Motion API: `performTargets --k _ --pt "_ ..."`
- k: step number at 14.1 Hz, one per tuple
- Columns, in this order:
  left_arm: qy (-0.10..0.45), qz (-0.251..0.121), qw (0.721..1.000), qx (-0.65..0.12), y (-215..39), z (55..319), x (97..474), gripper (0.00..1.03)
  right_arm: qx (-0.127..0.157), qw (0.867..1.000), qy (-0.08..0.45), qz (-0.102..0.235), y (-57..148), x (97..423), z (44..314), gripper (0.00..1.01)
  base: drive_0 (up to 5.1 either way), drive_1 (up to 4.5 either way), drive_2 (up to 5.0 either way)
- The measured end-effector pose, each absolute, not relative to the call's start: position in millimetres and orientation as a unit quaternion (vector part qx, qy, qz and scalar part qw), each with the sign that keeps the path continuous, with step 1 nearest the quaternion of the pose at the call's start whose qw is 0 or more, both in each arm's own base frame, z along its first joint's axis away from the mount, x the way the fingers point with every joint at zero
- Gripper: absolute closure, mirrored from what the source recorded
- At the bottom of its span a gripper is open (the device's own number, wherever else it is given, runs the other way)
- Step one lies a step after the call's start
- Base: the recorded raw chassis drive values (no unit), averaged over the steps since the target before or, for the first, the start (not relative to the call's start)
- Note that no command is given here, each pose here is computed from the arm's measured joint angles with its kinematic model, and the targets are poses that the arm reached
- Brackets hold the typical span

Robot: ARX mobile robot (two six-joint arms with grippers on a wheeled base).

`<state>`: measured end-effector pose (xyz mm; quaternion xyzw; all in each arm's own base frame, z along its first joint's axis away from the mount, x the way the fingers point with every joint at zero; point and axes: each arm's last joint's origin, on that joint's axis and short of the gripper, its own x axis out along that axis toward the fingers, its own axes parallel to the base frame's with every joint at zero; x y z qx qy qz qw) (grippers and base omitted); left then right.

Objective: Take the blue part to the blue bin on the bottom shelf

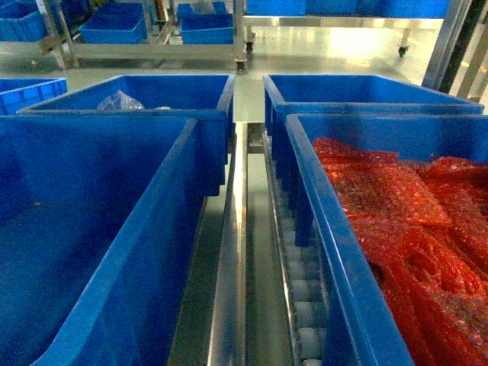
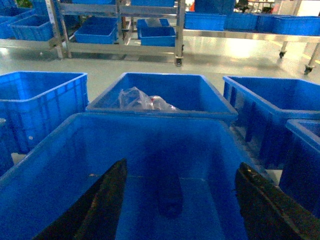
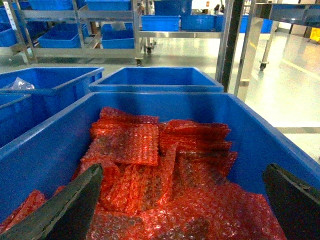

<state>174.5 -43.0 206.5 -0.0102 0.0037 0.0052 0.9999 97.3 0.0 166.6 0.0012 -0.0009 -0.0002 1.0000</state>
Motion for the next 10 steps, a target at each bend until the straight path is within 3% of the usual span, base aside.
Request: performTargets --k 1,3,8,10 --pt "0.006 0.005 1.000 -0.008 -36 201 169 0.50 0.001 1.000 -0.001 0.000 0 97 167 0.03 0.0 0.00 0.0" --pt "0.005 0.002 1.000 -0.008 -18 186 148 1.02 0.001 1.000 -0.001 0.000 0 97 167 0.03 0.0 0.00 0.0" --pt "0.005 -0.009 1.000 -0.008 -7 178 134 1.01 0.001 1.000 -0.001 0.000 0 97 167 0.03 0.0 0.00 0.0" --pt "0.002 0.012 1.000 -0.008 1 176 130 1.01 0.001 1.000 -0.001 0.000 0 97 167 0.03 0.0 0.00 0.0"
